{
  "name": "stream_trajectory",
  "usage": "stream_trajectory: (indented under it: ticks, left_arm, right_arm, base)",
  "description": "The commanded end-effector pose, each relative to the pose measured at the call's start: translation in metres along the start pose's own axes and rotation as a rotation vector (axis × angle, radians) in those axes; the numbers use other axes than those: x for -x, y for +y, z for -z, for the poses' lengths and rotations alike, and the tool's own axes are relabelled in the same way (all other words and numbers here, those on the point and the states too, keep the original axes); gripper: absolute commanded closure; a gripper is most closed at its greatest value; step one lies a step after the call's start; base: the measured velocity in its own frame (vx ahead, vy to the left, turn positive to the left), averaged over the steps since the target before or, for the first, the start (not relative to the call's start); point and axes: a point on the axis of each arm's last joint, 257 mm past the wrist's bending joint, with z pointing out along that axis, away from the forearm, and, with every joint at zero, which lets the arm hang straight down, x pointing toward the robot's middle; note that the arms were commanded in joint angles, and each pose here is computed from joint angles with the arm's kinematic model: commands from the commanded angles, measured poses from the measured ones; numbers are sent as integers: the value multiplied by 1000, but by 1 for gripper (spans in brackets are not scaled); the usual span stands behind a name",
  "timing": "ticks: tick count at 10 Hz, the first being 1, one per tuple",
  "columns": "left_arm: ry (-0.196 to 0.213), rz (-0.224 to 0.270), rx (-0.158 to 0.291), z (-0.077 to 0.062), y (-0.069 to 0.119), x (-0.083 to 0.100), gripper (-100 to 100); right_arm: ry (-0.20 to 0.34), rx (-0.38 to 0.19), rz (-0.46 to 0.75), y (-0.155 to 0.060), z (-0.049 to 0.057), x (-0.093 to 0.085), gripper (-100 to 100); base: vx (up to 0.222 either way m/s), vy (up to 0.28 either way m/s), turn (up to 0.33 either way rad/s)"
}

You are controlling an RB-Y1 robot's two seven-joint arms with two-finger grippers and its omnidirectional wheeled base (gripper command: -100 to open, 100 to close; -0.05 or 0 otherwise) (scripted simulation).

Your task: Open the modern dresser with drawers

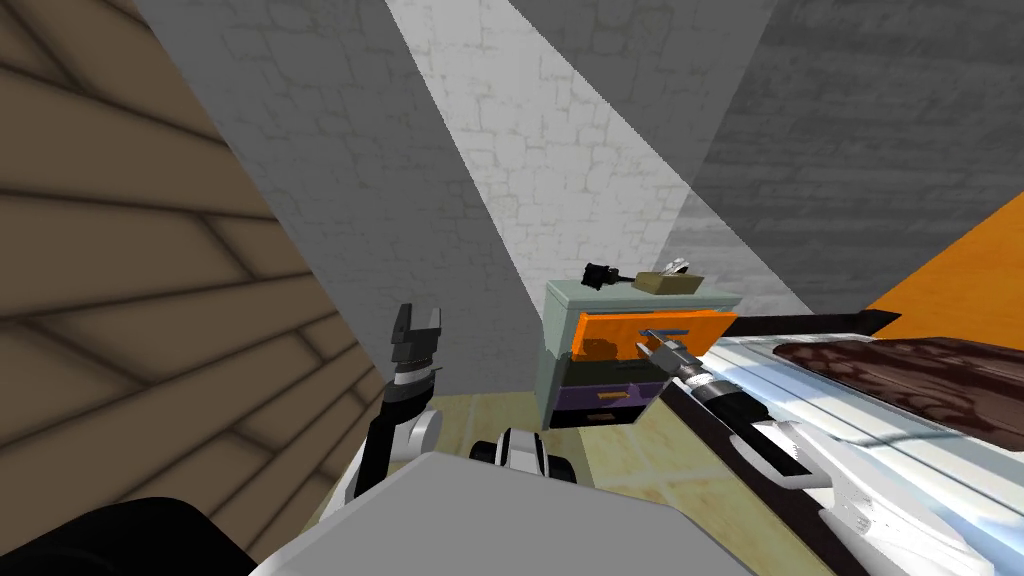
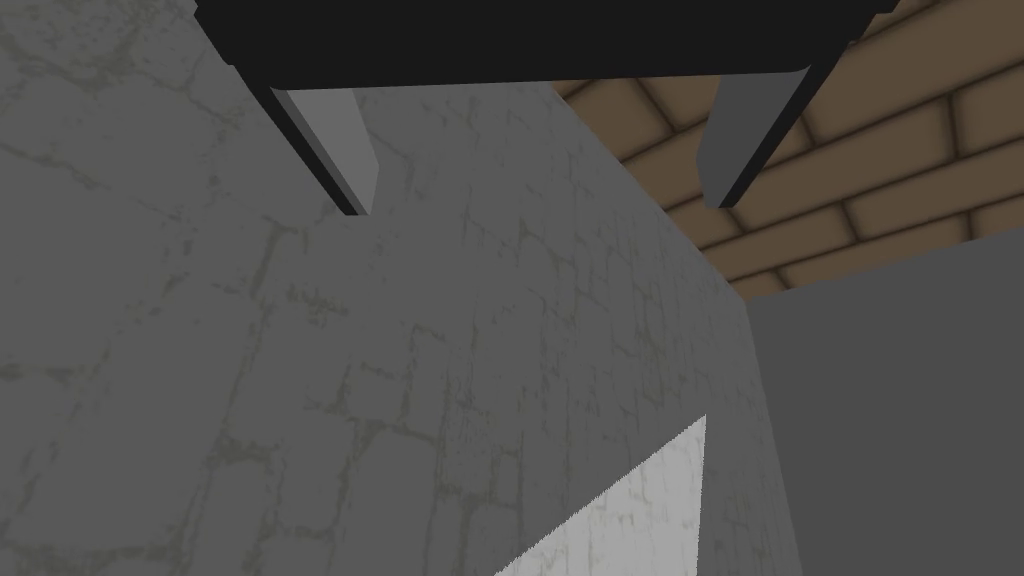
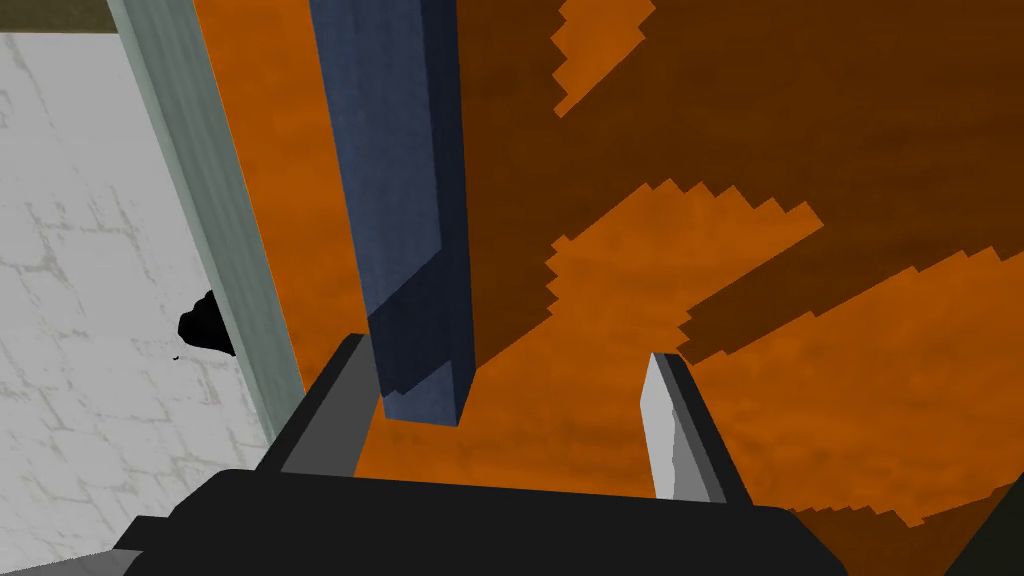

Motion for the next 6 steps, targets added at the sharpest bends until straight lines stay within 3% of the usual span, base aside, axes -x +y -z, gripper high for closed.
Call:
stream_trajectory:
  ticks: [1,3,4,6]
  left_arm:
    - [0,0,0,0,0,0,0]
    - [0,0,0,0,0,0,0]
    - [0,0,0,0,0,0,0]
    - [0,0,0,0,0,0,0]
  right_arm:
    - [28,4,4,-2,29,-23,100]
    - [34,11,-5,2,34,-25,100]
    - [51,-16,34,-19,49,-44,100]
    - [65,-4,14,-11,60,-48,100]
  base:
    - [19,52,94]
    - [8,18,-31]
    - [-1,54,301]
    - [19,31,45]
